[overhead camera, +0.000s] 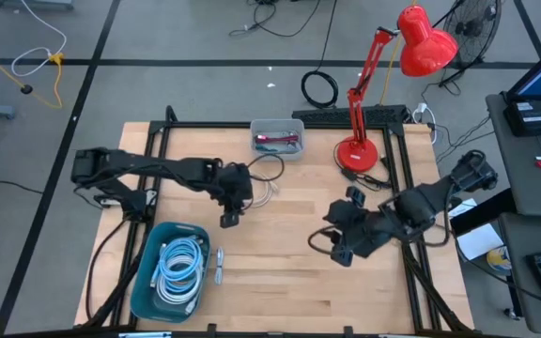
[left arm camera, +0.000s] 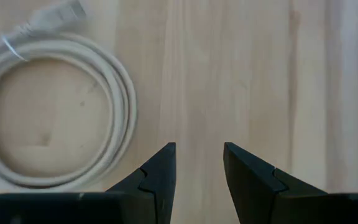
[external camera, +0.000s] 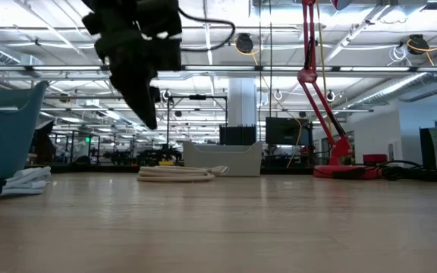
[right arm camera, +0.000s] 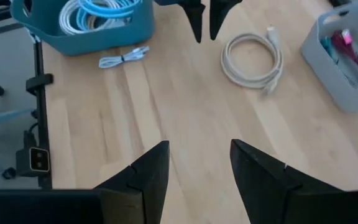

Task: Pick & Place USB Port
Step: Put the brown HDMI cable into the blue bin

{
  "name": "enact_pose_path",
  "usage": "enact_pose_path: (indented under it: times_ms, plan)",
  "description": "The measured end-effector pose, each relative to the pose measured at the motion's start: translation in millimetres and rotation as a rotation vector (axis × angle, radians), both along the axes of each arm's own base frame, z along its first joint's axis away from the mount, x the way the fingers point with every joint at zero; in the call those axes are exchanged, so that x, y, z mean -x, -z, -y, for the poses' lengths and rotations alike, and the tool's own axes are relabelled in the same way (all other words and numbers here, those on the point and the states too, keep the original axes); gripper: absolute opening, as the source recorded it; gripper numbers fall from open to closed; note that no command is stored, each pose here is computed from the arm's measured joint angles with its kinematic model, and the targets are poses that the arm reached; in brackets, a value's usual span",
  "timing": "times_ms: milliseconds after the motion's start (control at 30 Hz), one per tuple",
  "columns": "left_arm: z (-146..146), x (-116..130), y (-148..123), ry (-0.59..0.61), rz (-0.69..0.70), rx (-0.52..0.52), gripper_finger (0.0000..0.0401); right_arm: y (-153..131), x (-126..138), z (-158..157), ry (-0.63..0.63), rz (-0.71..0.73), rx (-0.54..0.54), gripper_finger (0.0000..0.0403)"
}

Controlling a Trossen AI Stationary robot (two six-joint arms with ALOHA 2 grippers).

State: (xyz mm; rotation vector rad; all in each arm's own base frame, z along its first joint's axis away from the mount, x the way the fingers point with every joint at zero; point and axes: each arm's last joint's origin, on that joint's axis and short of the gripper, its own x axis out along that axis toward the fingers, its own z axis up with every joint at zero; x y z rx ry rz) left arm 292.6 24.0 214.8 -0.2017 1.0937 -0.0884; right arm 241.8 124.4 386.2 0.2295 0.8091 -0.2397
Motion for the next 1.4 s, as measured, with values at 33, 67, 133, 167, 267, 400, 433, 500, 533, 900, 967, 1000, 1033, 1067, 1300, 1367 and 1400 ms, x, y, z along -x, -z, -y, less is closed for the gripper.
enact_pose_path:
  times_ms: [33,67,133,167,267,400,433,500,533,900,967,1000,1033,1067,1300,1367,1400]
  plan:
    - [-1,-1,5,0.009,-0.018,0.002,0.0136,3,2,-3,0.008,-0.003,-0.004,0.0162]
    - [-1,-3,9,0.022,-0.035,0.010,0.0136,7,4,-5,0.020,-0.007,-0.007,0.0162]
    - [-2,-5,15,0.038,-0.056,0.013,0.0136,16,6,-9,0.036,-0.026,-0.021,0.0162]
    - [-2,-6,17,0.052,-0.069,0.011,0.0136,20,7,-12,0.043,-0.037,-0.028,0.0162]
    - [-2,-14,14,0.100,-0.085,-0.017,0.0136,33,8,-19,0.061,-0.047,-0.050,0.0162]
    - [-1,-31,0,0.195,-0.102,-0.140,0.0136,46,7,-26,0.065,-0.025,-0.085,0.0162]
    - [-2,-37,-3,0.217,-0.106,-0.175,0.0136,48,6,-27,0.064,-0.019,-0.091,0.0162]
    - [-3,-48,-4,0.263,-0.133,-0.234,0.0136,50,4,-29,0.063,-0.003,-0.103,0.0162]
    - [-4,-52,-3,0.278,-0.155,-0.252,0.0136,50,4,-29,0.063,0.004,-0.107,0.0162]
    - [-17,-69,43,0.360,-0.447,-0.206,0.0136,49,4,-35,0.050,0.036,-0.125,0.0162]
    - [-18,-69,47,0.372,-0.458,-0.205,0.0136,49,5,-36,0.056,0.054,-0.114,0.0162]
    - [-18,-69,47,0.377,-0.457,-0.206,0.0136,48,5,-37,0.060,0.064,-0.105,0.0162]
    - [-18,-69,46,0.382,-0.452,-0.210,0.0136,48,6,-38,0.063,0.067,-0.098,0.0162]
    - [-18,-70,46,0.381,-0.441,-0.218,0.0136,48,6,-38,0.065,0.071,-0.095,0.0162]
    - [-20,-75,46,0.370,-0.397,-0.254,0.0136,47,5,-39,0.067,0.090,-0.088,0.0162]
    - [-20,-77,46,0.365,-0.382,-0.258,0.0136,47,5,-39,0.066,0.090,-0.087,0.0162]
    - [-20,-78,46,0.361,-0.376,-0.259,0.0136,47,5,-39,0.066,0.090,-0.088,0.0162]
